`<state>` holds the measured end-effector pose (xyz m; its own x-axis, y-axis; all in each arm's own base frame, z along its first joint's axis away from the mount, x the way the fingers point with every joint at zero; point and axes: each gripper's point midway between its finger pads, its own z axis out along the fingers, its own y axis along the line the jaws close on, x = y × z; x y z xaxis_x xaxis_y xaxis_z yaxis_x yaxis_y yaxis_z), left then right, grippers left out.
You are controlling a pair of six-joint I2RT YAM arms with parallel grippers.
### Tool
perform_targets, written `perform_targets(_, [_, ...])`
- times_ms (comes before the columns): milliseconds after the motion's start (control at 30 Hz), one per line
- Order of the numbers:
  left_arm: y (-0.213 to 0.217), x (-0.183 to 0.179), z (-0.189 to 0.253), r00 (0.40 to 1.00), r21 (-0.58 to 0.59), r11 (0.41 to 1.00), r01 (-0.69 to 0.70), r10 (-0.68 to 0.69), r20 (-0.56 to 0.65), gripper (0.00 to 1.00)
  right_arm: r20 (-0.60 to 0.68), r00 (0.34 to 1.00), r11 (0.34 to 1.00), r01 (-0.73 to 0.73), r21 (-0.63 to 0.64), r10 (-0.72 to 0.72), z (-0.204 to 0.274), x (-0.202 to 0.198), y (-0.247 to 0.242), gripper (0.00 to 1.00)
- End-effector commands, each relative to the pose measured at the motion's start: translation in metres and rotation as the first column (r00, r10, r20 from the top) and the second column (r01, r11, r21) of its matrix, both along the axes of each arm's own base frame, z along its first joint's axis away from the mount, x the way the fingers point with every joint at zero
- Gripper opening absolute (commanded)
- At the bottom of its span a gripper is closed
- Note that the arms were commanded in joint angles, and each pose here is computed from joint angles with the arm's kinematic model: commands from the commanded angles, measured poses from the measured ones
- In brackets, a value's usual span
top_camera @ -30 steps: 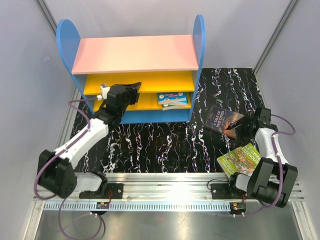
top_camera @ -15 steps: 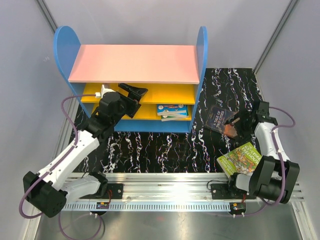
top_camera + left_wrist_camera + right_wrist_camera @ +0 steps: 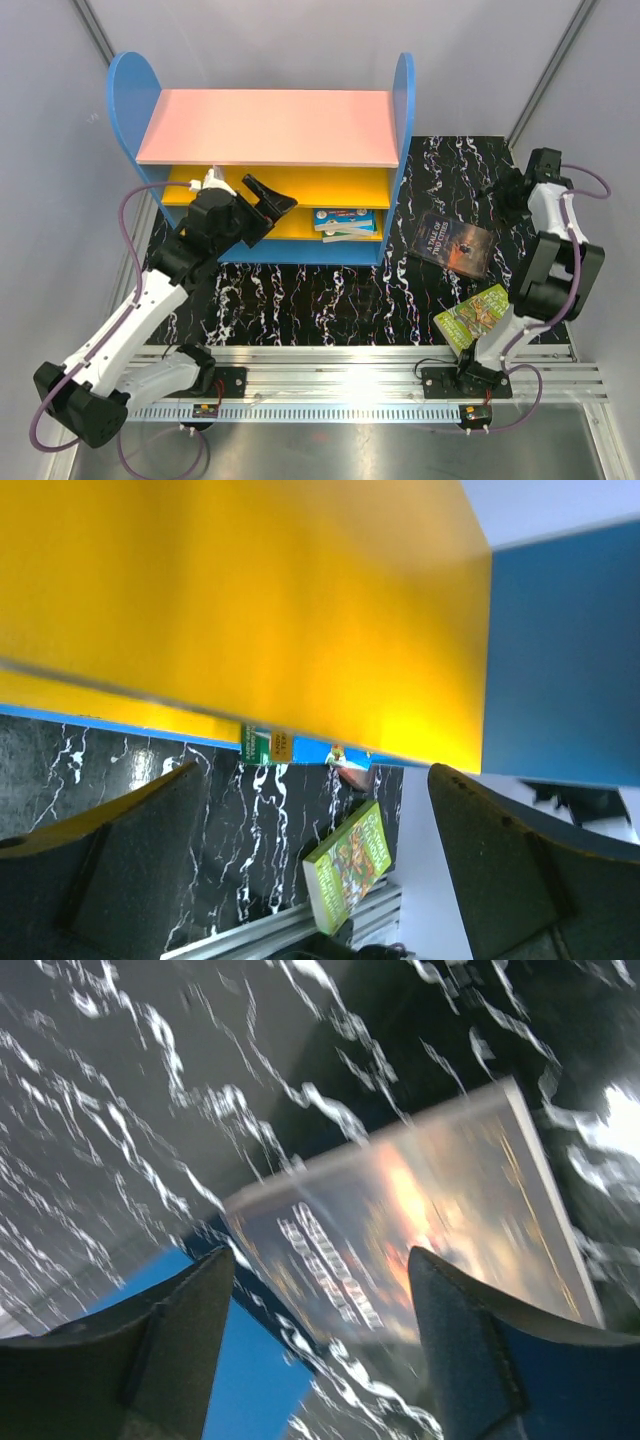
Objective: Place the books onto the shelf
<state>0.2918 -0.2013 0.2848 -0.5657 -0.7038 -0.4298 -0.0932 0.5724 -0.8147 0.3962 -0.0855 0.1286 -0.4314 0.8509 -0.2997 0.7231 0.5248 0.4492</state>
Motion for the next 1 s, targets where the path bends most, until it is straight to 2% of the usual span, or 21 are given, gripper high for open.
perform_targets(0, [-0.003,-0.019,0.018,0.988,0.015,0.994,0.106,-0.107,0.11,0.99,0.052,0.999,1.0,0.008,0.023,-0.009,0.003,0.044,-0.002,0.76])
perform_targets(100, [0.001,-0.029,-0.005,0.991,0.035,0.993,0.115,-0.117,0.06,0.99,0.014,1.0,1.0,0.026,0.002,-0.026,-0.013,0.064,-0.006,0.72])
perform_targets(133, [0.003,-0.033,-0.004,0.991,0.033,0.993,0.117,-0.119,0.068,0.99,-0.012,0.999,0.999,0.039,-0.033,-0.04,-0.022,0.075,-0.01,0.67])
perform_targets(233, [0.008,-0.042,-0.009,0.99,0.042,0.992,0.123,-0.126,0.069,0.99,-0.136,0.988,0.99,0.05,-0.128,-0.068,-0.042,0.071,-0.012,0.61])
perform_targets(367, [0.016,-0.05,-0.013,0.991,0.067,0.991,0.116,-0.12,0.053,0.99,-0.228,0.968,0.984,0.062,-0.165,-0.099,-0.069,0.063,-0.012,0.54])
perform_targets(567, [0.03,-0.065,-0.019,0.994,0.103,0.989,0.101,-0.105,0.029,0.99,-0.338,0.938,0.986,0.028,-0.165,-0.083,-0.106,0.031,-0.004,0.5])
perform_targets(767, [0.038,-0.078,-0.031,0.996,0.084,0.993,0.083,-0.084,0.005,0.99,-0.357,0.934,0.993,-0.029,-0.114,-0.013,-0.114,0.001,0.015,0.49])
perform_targets(867, [0.039,-0.081,-0.03,0.997,0.073,0.994,0.078,-0.079,0.005,0.98,-0.352,0.936,0.995,-0.054,-0.081,0.022,-0.114,-0.013,0.027,0.45])
perform_targets(967, [0.041,-0.084,-0.029,0.997,0.074,0.994,0.08,-0.08,0.004,0.98,-0.345,0.936,0.995,-0.088,-0.037,0.07,-0.109,-0.031,0.051,0.44])
